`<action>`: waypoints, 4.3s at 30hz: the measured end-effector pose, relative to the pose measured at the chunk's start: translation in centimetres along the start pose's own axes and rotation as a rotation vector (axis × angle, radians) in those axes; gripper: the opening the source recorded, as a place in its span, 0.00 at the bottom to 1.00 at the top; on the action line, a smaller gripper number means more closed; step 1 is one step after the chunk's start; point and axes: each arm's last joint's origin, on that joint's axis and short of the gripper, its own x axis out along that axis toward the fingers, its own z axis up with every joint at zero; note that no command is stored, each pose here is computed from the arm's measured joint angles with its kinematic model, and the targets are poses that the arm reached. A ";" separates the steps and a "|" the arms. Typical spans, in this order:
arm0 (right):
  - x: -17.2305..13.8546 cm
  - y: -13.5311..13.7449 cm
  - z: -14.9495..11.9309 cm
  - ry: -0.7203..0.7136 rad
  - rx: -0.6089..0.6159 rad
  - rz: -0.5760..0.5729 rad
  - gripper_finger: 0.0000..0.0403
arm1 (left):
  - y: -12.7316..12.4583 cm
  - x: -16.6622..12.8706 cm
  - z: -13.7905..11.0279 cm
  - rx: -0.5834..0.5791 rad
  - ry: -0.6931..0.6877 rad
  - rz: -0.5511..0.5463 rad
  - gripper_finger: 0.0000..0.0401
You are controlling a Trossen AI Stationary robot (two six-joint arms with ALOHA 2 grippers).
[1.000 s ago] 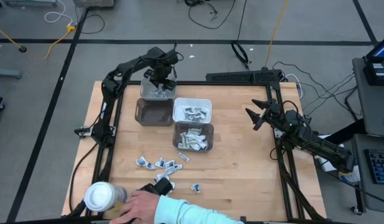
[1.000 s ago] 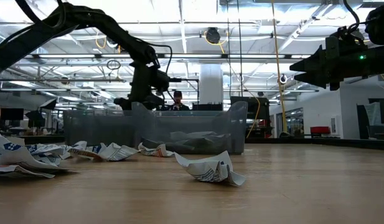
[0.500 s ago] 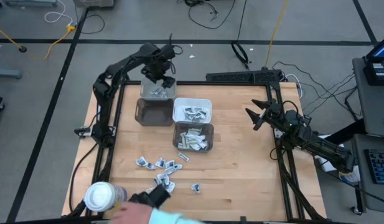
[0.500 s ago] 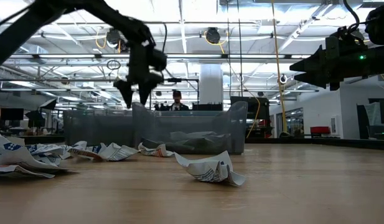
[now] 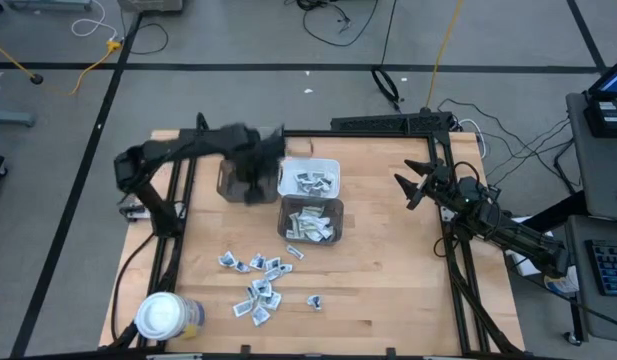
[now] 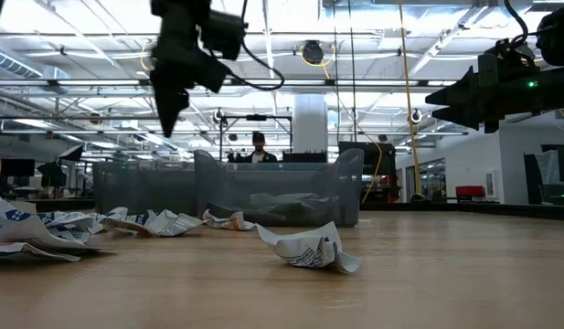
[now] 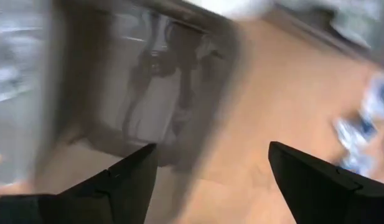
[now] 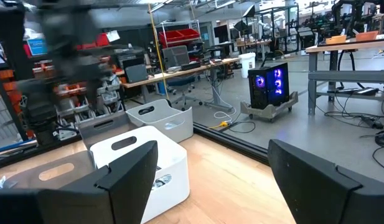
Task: Pick & Place First Aid Supplies
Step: Put the orange ointment pack into the gray bin
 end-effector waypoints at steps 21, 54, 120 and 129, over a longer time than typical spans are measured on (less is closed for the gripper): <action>0.0 0.0 0.0 0.000 0.000 0.000 0.74 | -18.0 3.9 -7.3 0.468 0.016 -0.017 0.79; 0.0 0.0 0.0 0.000 0.000 0.000 0.74 | -22.5 5.3 3.7 0.624 -0.100 -0.057 0.72; 0.0 0.0 0.2 -0.022 0.002 0.004 0.74 | -22.0 13.6 4.1 0.789 -0.171 0.087 0.01; 0.0 0.1 0.3 -0.034 0.004 0.006 0.74 | -23.6 7.4 2.0 0.761 -0.180 0.058 0.00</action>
